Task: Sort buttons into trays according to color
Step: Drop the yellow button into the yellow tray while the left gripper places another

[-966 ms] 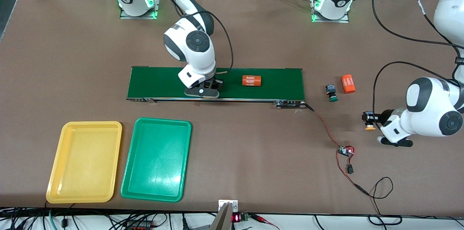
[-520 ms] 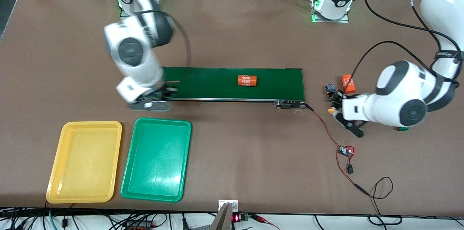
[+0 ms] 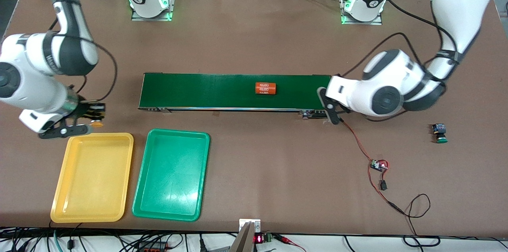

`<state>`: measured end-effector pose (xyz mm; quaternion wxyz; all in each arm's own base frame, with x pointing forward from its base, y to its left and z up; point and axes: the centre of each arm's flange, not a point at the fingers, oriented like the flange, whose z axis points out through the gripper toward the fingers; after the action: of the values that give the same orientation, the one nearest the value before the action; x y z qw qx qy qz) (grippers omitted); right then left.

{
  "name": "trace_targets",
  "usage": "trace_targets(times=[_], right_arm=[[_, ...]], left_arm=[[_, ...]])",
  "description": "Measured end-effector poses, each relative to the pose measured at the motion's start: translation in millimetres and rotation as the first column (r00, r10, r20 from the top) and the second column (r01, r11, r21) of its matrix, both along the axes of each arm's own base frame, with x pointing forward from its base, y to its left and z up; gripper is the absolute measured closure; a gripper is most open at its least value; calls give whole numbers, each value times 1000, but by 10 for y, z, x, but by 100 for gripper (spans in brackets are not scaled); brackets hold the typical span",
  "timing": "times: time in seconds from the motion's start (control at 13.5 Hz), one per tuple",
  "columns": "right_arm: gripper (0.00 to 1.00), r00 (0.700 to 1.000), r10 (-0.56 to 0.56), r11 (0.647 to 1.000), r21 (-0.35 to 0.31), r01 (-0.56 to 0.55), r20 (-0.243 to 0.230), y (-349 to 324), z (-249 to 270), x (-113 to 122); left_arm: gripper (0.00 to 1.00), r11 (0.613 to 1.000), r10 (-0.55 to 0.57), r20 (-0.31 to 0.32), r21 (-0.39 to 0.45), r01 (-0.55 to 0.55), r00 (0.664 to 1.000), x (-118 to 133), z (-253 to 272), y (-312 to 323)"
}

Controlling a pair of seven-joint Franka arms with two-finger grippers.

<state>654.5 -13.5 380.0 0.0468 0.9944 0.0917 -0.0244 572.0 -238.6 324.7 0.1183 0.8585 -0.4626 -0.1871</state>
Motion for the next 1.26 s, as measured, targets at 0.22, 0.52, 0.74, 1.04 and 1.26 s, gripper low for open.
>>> trace_targets(times=[0.22, 0.52, 0.74, 1.04, 1.26], right_arm=[[68, 995, 58, 998, -35, -55, 87, -315, -550, 213], [68, 978, 119, 990, -93, -104, 171, -602, -1198, 388], [68, 967, 141, 987, -110, -120, 213, -817, -1465, 442], [68, 957, 174, 980, -134, -145, 233, -1011, -1673, 444], [51, 956, 172, 980, -135, -143, 235, -1031, -1683, 445]], left_arm=[[59, 977, 197, 33, 80, -199, 980, -181, -160, -311], [59, 923, 360, 63, 124, -365, 931, -386, -396, -642], [59, 863, 476, 88, 143, -484, 875, -485, -537, -931], [47, 828, 519, 110, 180, -531, 848, -514, -836, -1018], [16, 799, 550, 132, 204, -566, 825, -290, -635, -765]])
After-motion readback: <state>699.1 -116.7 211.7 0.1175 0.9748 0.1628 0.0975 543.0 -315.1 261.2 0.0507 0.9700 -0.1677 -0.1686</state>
